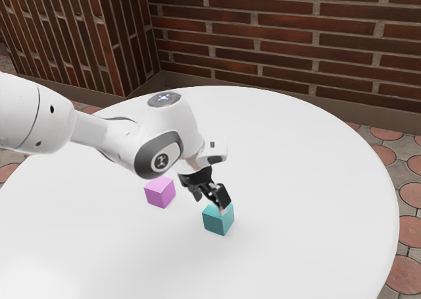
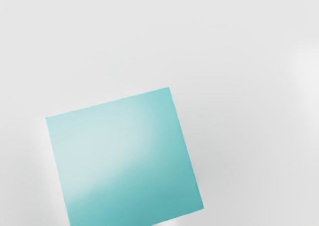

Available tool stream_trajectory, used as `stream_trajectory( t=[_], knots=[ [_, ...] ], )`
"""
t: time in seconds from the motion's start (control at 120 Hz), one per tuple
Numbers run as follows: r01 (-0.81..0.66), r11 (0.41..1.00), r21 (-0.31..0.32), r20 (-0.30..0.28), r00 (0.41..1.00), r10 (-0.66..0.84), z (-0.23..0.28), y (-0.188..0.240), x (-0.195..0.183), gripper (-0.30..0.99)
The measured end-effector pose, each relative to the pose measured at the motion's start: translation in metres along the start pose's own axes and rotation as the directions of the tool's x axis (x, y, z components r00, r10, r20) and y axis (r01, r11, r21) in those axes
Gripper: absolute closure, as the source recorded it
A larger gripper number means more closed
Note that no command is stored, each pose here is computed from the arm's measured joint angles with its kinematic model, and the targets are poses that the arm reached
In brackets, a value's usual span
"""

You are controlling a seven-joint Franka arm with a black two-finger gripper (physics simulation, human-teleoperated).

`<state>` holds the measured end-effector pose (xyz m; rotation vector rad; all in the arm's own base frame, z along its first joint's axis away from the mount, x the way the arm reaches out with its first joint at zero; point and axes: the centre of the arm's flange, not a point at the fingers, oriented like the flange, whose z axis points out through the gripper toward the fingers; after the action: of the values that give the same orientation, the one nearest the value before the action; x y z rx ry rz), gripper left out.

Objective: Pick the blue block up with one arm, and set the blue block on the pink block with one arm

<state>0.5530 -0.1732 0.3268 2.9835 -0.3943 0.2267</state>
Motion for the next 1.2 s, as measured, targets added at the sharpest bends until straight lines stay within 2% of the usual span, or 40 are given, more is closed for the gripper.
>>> stream_trajectory(
  t=[1.2],
  knots=[
    [0.063, 0.997, -0.034, 0.054, 0.997, -0.061, 0.053, -0.018, 0.012, 0.0]
  ],
)
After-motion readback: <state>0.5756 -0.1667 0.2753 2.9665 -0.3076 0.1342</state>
